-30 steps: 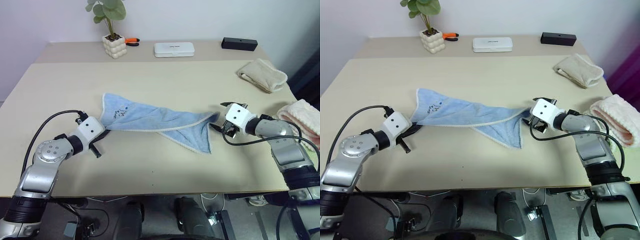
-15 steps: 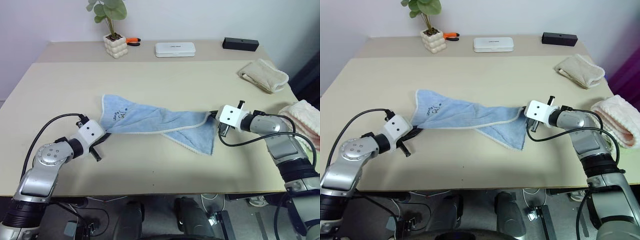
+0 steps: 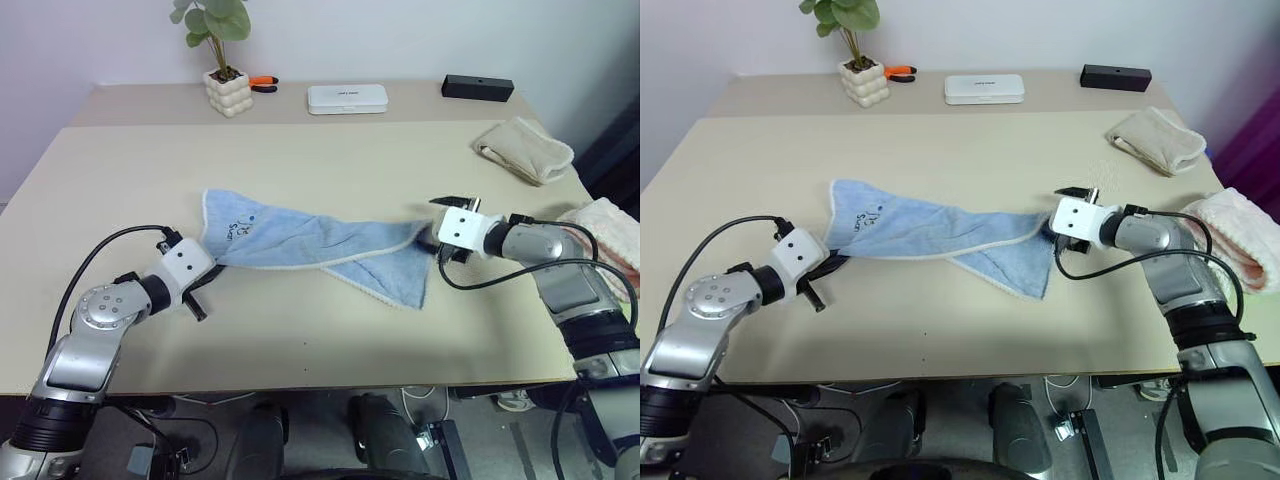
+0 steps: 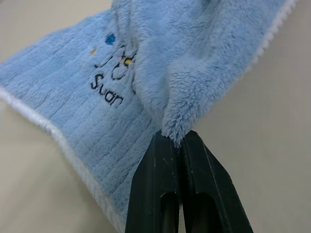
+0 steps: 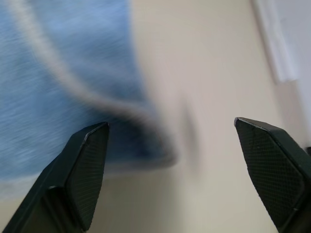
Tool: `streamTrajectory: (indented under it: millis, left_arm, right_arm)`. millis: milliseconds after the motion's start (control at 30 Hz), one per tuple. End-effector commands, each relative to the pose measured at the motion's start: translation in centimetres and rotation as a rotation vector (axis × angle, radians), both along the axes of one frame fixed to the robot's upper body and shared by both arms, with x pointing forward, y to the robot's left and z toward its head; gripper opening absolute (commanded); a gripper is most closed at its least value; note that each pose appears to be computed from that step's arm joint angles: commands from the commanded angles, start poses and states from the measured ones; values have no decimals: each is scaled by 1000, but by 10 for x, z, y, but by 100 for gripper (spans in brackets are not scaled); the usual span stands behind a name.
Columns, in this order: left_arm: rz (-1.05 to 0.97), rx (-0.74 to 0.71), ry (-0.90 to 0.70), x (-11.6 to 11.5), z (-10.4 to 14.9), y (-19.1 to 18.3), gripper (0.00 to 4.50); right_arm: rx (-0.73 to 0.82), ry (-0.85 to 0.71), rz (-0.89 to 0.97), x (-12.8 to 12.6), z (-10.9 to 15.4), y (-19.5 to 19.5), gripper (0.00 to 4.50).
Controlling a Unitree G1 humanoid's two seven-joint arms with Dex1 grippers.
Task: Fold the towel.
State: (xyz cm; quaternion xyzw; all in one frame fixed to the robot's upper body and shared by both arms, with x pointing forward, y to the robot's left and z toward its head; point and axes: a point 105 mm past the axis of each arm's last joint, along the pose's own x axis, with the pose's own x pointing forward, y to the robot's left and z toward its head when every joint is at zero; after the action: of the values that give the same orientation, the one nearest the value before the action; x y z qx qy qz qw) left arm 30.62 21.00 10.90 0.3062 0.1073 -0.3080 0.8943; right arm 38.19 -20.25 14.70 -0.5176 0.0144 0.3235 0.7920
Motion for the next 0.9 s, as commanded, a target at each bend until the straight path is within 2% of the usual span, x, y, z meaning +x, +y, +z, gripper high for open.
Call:
streamTrajectory:
  millis: [33, 67, 133, 200, 333, 467, 533, 600, 733, 800, 900]
  left_arm:
    - [-9, 15, -28, 2, 5, 0, 0]
    - [-8, 15, -30, 2, 5, 0, 0]
    - [-5, 13, -33, 2, 6, 1, 0]
    - [1, 9, -36, 3, 6, 2, 0]
    - [12, 11, -32, 1, 4, 8, 0]
    - [31, 10, -32, 1, 3, 15, 0]
    - [62, -2, -62, 8, 9, 22, 0]
    - [92, -34, -133, 23, 27, 26, 0]
    - [183, -115, -360, 67, 90, 33, 0]
    - [269, -186, -570, 95, 158, 41, 0]
    - [328, -271, -732, 107, 220, 49, 0]
  right_arm:
    - [-10, -52, 28, 7, 6, 8, 427]
    - [-14, -53, 31, 9, 6, 9, 374]
    - [-28, -55, 41, 10, 5, 10, 297]
    - [-38, -56, 50, 11, 5, 10, 188]
    - [-36, -64, 63, 8, 9, 10, 1]
    - [-45, -84, 64, 7, 18, 6, 1]
    - [-36, -132, 43, 10, 34, 3, 1]
    - [-13, -202, 10, 17, 56, -2, 1]
    - [7, -347, -49, 31, 99, -8, 1]
    - [24, -488, -95, 39, 146, -11, 1]
    - [58, -611, -110, 40, 189, -11, 1]
